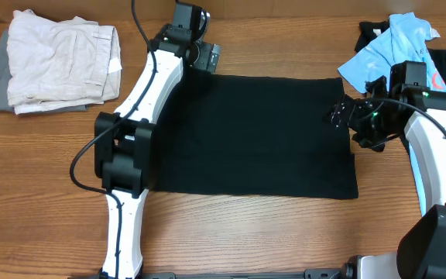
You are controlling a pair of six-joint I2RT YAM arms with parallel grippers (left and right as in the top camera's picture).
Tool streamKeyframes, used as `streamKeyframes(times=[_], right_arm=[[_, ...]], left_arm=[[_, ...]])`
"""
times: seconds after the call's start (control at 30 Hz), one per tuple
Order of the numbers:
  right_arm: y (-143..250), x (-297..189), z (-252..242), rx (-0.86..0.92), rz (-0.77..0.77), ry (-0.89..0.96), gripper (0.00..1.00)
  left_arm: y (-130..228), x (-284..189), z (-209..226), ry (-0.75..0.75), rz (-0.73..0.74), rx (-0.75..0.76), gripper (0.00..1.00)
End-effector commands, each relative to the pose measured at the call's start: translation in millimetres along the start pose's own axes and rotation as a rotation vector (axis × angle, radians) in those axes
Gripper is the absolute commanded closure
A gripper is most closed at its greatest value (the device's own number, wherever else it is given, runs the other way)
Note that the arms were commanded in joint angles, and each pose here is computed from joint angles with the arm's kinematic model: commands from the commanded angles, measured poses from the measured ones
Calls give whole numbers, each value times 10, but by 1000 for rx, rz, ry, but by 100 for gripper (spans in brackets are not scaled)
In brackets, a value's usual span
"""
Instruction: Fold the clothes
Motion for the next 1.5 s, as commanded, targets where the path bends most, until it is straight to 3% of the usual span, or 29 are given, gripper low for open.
streamKeyframes(times=[0.0,0.6,1.33,1.47], right_arm=[[40,72,-43,-6,13,15,0],[143,214,-161,16,60,38,0],[150,213,-164,18,64,39,0],[149,213,-164,17,63,39,0]], left_arm=[[-48,100,-82,-37,-8,76,1],[37,488,-235,-230,1,119,8],[164,784,-307,-214,-6,103,16],[181,808,-319,-197,-4,103,28]])
Point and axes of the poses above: each gripper's point midway between its finger pads, its own x axis out along the fingers, its own z axis along the line the jaws close on, y = z × x, the point moved 6 cm from there along -x, back along the fingers, and after that the axes turned 10 degrees about x, right-handed, at the moved point
